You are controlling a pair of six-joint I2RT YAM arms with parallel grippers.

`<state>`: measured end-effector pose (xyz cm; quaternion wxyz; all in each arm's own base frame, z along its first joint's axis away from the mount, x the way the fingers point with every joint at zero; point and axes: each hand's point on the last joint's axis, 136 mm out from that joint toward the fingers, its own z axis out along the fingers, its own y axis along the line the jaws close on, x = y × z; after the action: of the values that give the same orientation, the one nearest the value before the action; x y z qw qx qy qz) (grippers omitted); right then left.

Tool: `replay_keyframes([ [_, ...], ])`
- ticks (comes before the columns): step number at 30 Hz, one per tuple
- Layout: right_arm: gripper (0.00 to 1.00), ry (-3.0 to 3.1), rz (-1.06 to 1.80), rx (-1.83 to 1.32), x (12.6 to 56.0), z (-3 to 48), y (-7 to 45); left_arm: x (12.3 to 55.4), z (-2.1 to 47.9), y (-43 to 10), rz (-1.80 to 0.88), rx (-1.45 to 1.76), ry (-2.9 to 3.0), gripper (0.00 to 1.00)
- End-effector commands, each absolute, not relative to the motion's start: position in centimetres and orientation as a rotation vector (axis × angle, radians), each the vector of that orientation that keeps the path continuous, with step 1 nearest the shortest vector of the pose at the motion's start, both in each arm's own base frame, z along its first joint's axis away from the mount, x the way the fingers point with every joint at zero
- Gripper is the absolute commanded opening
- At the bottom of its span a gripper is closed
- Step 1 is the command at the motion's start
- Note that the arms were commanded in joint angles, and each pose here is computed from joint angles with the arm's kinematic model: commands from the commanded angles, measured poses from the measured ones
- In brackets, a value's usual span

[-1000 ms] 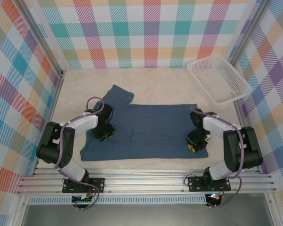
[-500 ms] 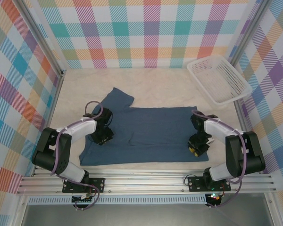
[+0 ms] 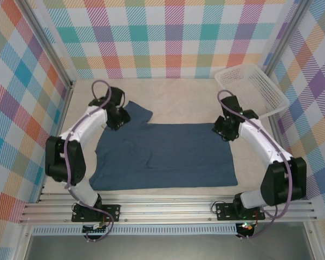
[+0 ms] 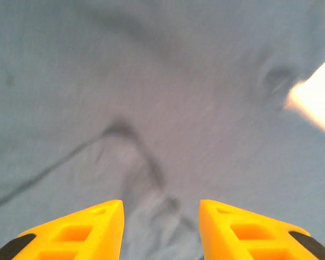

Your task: Fold and stack the t-shirts

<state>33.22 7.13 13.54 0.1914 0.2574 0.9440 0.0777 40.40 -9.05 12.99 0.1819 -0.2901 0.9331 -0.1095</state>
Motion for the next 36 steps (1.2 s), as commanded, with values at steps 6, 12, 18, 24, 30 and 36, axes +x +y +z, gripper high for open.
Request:
replay_keyframes([
  [6,0.42,2.53,-0.033,0.669,41.8,10.2,4.9,49.9,10.7,-8.1,-0.46,-0.821,2.582,0.39],
  [12,0.43,2.558,-0.093,0.761,44.9,6.3,3.6,53.4,9.8,-8.1,-0.482,-0.798,2.555,0.39],
  [18,0.43,2.612,-0.184,0.811,45.8,4.3,2.2,54.3,10.0,-8.1,-0.484,-0.782,2.555,0.39],
  [24,0.43,2.665,-0.237,0.9,44.5,2.9,1.3,54.9,10.6,-7.3,-0.461,-0.778,2.55,0.39],
  [30,0.39,2.697,-0.252,0.918,44.4,1.8,1.3,55.8,10.4,-7.3,-0.461,-0.793,2.544,0.39],
  [36,0.31,2.748,-0.274,0.932,44.5,1.2,1.4,56.8,10.5,-7.3,-0.474,-0.814,2.519,0.4],
])
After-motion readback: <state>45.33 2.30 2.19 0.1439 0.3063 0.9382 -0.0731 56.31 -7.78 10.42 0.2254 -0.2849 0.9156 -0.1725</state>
